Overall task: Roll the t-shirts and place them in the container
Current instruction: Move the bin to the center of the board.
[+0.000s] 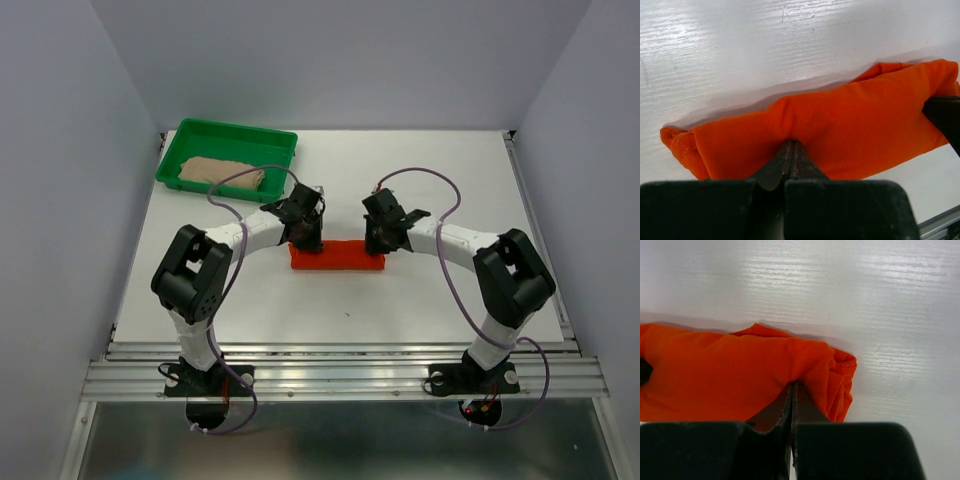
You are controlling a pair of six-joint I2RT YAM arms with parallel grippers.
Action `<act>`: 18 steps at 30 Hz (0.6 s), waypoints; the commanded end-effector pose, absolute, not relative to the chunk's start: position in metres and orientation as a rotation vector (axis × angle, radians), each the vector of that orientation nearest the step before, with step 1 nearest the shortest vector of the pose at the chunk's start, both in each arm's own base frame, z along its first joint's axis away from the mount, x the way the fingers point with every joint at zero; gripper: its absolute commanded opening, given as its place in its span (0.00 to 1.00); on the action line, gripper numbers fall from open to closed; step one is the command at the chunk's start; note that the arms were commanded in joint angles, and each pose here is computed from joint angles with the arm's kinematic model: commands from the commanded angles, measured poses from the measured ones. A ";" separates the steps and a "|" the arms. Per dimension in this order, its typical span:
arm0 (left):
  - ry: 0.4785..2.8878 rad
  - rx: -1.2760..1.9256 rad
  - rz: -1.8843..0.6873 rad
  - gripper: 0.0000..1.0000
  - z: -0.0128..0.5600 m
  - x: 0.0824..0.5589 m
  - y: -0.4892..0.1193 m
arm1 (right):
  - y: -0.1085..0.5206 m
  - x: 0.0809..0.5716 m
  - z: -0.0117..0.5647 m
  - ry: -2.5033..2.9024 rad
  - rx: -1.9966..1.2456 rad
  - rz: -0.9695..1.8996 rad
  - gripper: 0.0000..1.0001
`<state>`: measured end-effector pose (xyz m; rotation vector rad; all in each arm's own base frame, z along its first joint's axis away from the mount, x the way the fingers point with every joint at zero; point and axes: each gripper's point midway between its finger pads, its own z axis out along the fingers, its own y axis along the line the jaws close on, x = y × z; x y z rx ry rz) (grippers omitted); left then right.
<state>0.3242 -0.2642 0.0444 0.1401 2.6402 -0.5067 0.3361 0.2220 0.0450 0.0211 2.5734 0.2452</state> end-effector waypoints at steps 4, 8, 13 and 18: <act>2.546 0.145 -0.476 0.00 0.083 0.340 -0.262 | 0.243 0.331 0.086 2.488 -0.013 0.389 0.01; 2.503 0.152 -0.462 0.00 0.110 0.348 -0.261 | 0.270 0.333 0.118 2.418 -0.059 0.434 0.03; 2.481 0.146 -0.448 0.00 0.126 0.350 -0.257 | 0.285 0.339 0.116 2.417 -0.063 0.470 0.03; 2.474 0.112 -0.416 0.00 0.135 0.356 -0.241 | 0.294 0.333 0.083 2.479 -0.082 0.507 0.04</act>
